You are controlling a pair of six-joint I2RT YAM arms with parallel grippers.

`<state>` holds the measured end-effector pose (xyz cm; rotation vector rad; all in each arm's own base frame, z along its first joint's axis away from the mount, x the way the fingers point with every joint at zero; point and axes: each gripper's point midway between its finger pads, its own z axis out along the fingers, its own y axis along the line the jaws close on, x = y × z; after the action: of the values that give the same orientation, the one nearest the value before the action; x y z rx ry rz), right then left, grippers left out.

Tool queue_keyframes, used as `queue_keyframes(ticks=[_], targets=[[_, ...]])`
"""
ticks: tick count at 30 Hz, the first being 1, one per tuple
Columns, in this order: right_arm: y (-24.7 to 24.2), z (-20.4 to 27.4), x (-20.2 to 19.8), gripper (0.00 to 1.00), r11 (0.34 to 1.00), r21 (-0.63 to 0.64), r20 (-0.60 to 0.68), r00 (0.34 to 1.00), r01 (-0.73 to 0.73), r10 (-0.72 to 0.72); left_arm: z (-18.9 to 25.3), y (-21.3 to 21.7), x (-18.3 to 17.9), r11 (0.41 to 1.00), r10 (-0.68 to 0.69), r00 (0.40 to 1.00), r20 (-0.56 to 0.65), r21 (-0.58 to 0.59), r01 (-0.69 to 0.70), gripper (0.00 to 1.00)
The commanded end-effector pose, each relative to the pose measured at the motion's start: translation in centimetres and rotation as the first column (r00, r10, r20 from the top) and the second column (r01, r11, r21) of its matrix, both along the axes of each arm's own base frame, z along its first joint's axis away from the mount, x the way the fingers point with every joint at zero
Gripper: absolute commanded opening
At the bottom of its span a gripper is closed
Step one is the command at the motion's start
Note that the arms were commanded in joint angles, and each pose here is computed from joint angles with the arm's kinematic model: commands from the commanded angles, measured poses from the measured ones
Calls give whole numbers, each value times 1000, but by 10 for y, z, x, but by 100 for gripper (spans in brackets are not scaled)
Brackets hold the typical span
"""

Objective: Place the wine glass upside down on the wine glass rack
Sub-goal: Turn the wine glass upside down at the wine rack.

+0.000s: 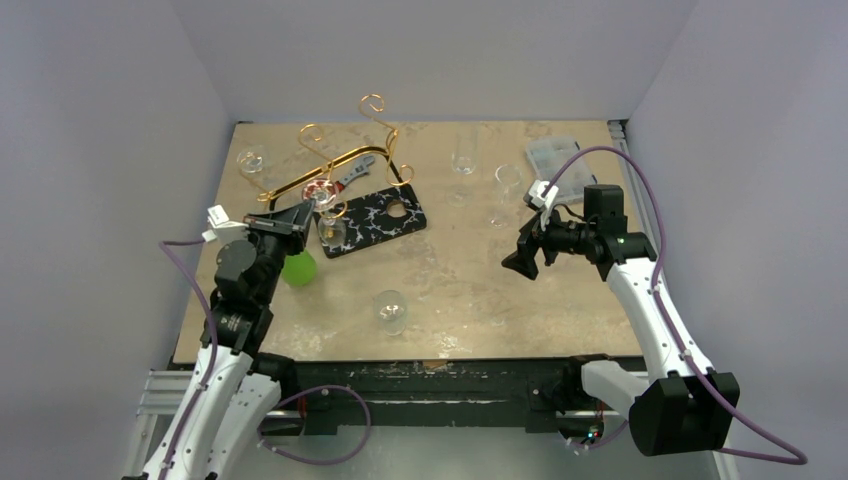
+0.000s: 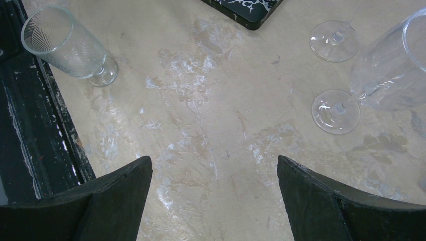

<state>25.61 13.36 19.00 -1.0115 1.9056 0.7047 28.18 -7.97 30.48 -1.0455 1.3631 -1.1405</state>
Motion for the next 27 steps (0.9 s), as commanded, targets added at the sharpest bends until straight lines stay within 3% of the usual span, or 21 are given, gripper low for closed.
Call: queue_keyframes(ticks=[1, 27], targets=[[0, 7, 0, 91, 1000, 3, 39, 999, -10, 10, 27, 3, -1, 1000, 8, 996, 91, -12, -7, 0], [1, 7, 0, 91, 1000, 5, 34, 999, -10, 10, 31, -3, -11, 999, -35, 994, 102, -21, 37, 0]])
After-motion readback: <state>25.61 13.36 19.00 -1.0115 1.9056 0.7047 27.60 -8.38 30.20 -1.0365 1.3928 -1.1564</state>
